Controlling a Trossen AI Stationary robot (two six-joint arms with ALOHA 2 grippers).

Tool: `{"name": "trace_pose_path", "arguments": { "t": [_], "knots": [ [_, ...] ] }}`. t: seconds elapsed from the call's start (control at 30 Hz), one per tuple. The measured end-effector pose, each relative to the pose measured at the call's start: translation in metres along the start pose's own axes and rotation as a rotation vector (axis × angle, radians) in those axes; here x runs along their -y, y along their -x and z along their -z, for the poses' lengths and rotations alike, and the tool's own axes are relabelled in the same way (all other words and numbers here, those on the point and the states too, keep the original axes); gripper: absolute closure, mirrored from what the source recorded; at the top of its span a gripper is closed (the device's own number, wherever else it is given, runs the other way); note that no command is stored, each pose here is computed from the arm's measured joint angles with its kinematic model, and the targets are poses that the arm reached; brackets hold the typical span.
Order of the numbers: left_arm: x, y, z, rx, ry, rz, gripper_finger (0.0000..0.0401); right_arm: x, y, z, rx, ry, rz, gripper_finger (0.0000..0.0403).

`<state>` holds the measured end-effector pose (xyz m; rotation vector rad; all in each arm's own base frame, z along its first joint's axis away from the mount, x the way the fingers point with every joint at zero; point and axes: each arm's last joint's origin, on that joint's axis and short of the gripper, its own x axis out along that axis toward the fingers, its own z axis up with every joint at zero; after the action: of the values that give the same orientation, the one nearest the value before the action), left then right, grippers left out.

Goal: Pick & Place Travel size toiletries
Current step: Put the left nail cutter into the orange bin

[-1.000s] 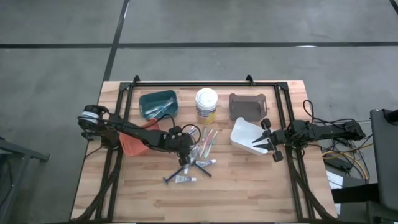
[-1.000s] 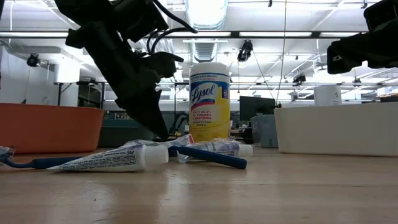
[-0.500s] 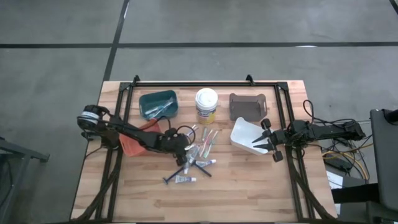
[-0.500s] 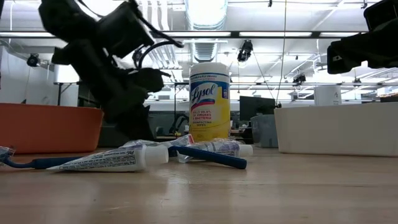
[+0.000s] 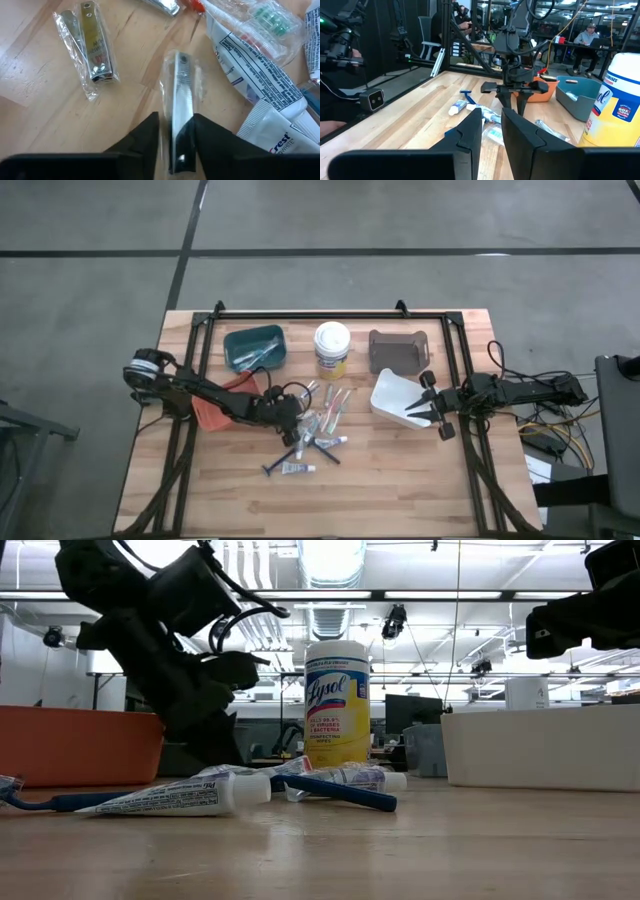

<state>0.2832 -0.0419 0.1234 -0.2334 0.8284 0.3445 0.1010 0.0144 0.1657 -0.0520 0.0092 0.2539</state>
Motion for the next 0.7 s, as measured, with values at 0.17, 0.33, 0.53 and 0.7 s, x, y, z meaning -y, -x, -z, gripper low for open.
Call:
{"name": "trace_pose_path", "arguments": {
  "t": [0.17,0.33,0.53,0.7],
  "knots": [
    [0.000,0.002,-0.001,-0.001,0.030,0.004,0.0342,0.000,0.000,0.000,0.000,0.000,0.000,0.0327],
    [0.002,0.017,-0.012,0.009,0.044,0.038,0.0343,0.000,0.000,0.000,0.000,0.000,0.001,0.0321],
    [-0.003,0.055,-0.030,0.063,0.052,0.023,0.0343,0.000,0.000,0.000,-0.001,0.000,0.000,0.0320],
    [-0.015,0.090,-0.034,0.106,0.071,-0.014,0.0340,0.000,0.000,0.000,-0.001,0.000,0.000,0.0329]
  ]
}}
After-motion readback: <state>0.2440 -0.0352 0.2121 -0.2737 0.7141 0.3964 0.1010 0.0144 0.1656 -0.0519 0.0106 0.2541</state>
